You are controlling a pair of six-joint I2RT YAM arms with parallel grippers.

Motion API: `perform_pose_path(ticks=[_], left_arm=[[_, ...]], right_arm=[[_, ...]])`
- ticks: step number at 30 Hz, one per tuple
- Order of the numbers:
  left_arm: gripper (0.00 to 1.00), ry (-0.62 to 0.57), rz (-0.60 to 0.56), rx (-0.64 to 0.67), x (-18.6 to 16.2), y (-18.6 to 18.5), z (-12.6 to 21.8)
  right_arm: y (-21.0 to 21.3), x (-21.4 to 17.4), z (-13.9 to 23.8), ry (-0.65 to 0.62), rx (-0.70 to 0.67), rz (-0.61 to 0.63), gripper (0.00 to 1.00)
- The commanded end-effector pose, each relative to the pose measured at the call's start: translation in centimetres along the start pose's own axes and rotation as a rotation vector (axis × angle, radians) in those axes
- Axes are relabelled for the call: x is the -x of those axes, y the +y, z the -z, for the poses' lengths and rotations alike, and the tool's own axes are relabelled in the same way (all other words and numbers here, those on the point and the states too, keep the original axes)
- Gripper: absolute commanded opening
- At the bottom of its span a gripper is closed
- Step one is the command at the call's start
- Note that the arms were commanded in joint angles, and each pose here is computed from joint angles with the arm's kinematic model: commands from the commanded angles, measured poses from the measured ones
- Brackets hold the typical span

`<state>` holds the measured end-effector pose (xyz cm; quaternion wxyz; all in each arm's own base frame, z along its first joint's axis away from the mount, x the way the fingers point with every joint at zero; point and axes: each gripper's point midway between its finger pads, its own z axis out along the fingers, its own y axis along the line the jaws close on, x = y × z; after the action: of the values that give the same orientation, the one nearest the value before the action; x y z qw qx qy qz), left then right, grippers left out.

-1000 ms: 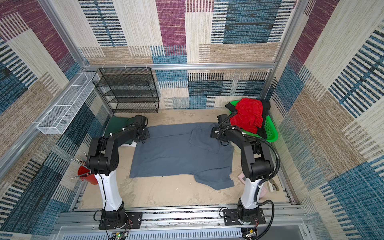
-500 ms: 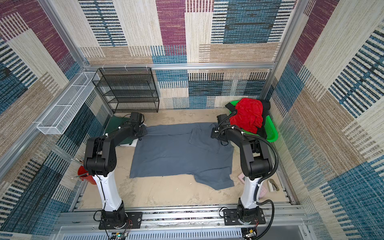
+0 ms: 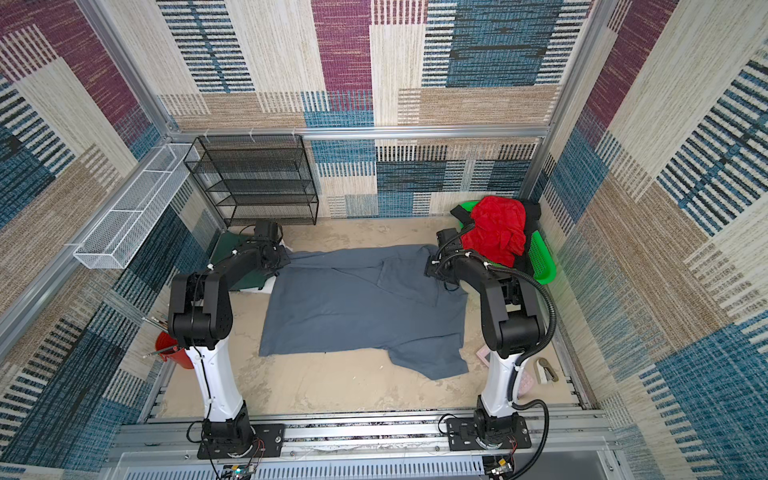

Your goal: Fold and stack the t-shirts

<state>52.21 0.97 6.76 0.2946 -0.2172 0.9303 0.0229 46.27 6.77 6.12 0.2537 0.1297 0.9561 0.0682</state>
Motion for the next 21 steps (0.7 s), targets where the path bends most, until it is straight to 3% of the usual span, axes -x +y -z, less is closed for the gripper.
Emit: perform_pose_path(ticks=[1,6,10,15,21], left_arm=[[0.00,0.014,0.015,-0.012,0.3,-0.1,0.0],[0.00,0.022,0.018,-0.041,0.7,-0.6,0.3],[0.30,0.035,0.024,-0.118,0.3,-1.7,1.3],[0.55,0.020,0.050,-0.229,-0.7,-2.8,3.2],[0.59,-0.005,0.075,-0.349,-2.2,-4.2,5.9]], right_arm=[[-0.2,0.9,0.2,-0.022,-0.002,-0.005,0.70],[0.7,2.5,0.5,-0.042,0.025,-0.011,0.70],[1.2,3.6,0.2,-0.056,0.033,-0.017,0.67],[1.5,5.1,-1.0,-0.066,0.019,-0.027,0.61],[0.7,6.0,-3.2,-0.063,-0.051,-0.044,0.56]])
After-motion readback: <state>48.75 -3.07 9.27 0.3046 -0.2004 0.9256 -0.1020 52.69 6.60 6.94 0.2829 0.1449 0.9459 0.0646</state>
